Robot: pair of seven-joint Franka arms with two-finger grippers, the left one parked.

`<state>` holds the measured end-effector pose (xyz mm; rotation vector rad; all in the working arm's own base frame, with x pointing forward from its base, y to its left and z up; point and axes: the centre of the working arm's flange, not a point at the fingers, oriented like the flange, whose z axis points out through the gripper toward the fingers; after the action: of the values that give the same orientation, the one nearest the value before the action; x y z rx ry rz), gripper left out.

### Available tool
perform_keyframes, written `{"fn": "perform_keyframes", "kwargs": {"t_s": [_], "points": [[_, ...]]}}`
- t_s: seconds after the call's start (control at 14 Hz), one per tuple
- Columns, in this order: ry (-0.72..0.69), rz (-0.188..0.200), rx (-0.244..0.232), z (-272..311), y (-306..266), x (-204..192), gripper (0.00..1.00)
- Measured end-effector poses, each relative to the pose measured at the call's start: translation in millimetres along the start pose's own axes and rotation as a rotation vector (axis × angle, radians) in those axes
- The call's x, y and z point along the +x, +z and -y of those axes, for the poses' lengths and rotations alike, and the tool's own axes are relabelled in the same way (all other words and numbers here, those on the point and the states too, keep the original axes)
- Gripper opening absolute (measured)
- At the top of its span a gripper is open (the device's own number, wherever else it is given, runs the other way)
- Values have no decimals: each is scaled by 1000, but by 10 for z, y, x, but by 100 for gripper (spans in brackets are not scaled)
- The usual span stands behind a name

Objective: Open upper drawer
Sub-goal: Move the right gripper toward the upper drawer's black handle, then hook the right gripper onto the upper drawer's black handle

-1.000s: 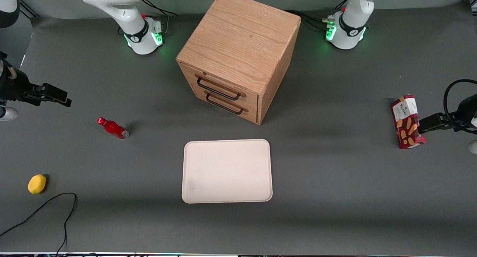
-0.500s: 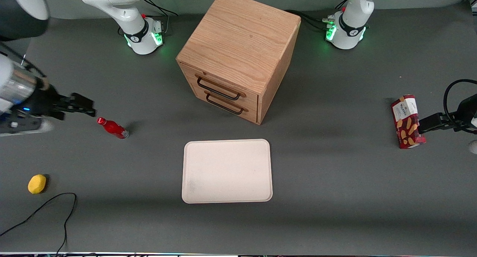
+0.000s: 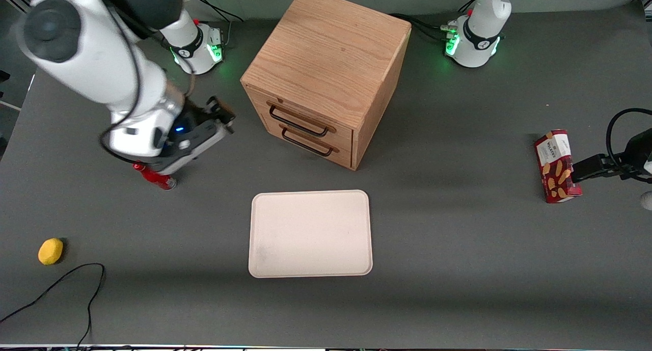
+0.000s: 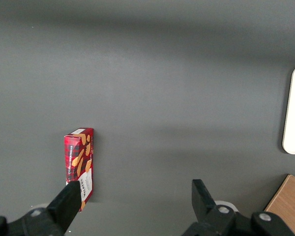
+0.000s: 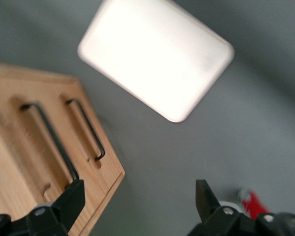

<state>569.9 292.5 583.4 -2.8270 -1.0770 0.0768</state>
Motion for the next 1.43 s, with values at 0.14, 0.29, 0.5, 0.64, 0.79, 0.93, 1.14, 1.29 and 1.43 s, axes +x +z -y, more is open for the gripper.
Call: {"fn": "perform_keyframes", "kwargs": {"t_s": [0.14,0.29,0.5,0.64,0.79,0.93,1.14,1.29,1.43], "points": [[-169,29,35,241,235,140,100],[-245,56,73,366,455,237,100],[-298,102,120,503,804,338,100],[-314,106,134,572,1069,416,100],[-320,106,147,629,1344,457,100],[-318,119,177,676,1512,444,100],[-315,127,205,718,1572,428,100],[-316,134,209,729,1615,416,100],[-316,135,209,738,1667,412,100]]}}
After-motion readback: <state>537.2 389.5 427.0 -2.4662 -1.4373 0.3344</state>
